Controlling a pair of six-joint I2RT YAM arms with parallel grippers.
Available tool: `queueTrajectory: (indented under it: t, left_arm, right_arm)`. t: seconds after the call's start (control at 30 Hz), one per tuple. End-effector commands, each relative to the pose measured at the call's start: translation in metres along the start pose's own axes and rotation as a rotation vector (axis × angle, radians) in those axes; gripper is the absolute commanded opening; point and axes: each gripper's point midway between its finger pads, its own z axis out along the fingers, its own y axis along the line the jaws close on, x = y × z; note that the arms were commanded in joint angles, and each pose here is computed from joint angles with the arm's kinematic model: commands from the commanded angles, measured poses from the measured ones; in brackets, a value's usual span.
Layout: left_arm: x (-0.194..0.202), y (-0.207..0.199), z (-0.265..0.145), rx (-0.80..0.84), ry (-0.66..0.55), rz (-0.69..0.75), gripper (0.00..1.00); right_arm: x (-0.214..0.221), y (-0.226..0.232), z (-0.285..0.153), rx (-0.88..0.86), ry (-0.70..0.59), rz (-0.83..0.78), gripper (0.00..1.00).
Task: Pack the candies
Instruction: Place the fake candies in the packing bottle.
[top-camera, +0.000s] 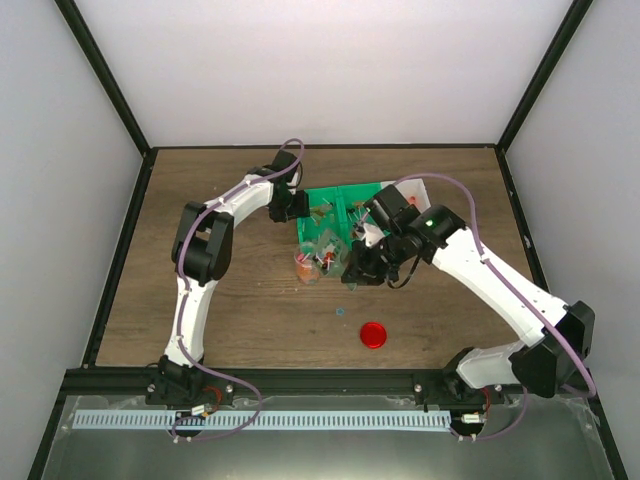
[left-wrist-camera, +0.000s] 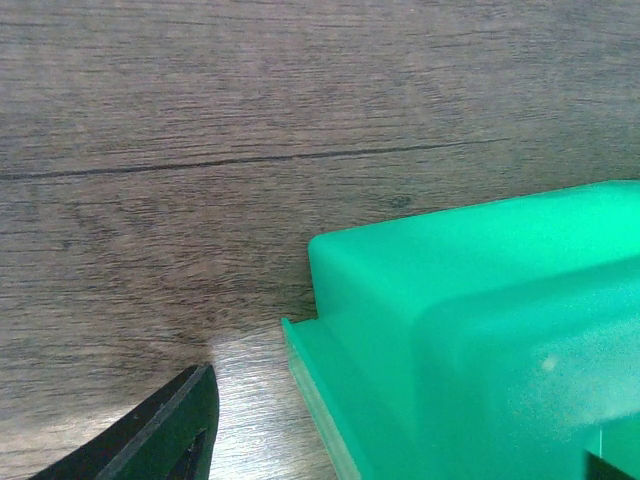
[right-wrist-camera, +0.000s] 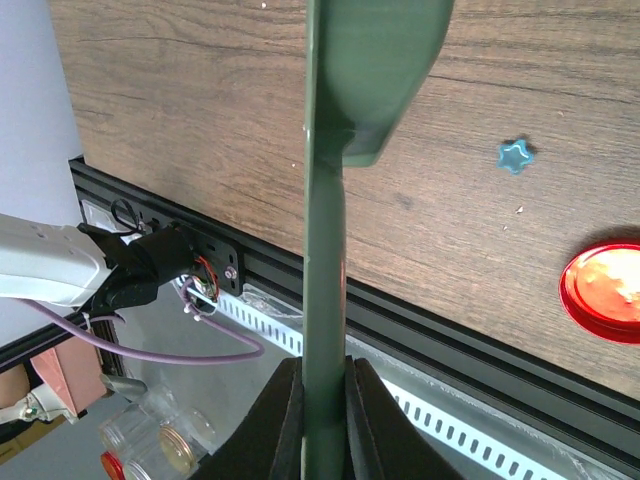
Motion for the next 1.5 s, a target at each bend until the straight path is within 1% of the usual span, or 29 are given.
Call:
queueTrajectory:
  t: [0.0,0.4,0.9,1.17,1.33,1.47]
  left_arm:
    - [0.006,0.006,0.013,-0.001,0.027,0.003,0.6]
    - [0.005,0.005,0.013,0.004,0.027,0.003,0.6]
    - [0.006,0.005,0.013,0.005,0.028,0.003,0.6]
    - [0.006,0.005,0.013,0.005,0.029,0.004,0.61]
    - [0.007,0.005,0.014,0.01,0.033,0.003,0.6]
    - [0.007,0.005,0.014,0.01,0.035,0.003,0.6]
  right_arm:
    - [-0.003,0.01,-0.01,0.004,-0.021,-0.034,0.01]
    - [-0.007,0.013,-0.016,0.064,-0.007,-0.018,0.01]
    - [-0.009,0.019,-0.016,0.094,-0.002,-0.023,0.01]
    - [-0.006,0.017,-0.01,0.113,0.013,0.013,0.01]
    - [-0.015,0.016,-0.006,0.146,-0.011,0.052,0.01]
    - [-0.019,0.022,0.001,0.164,-0.011,0.054,0.01]
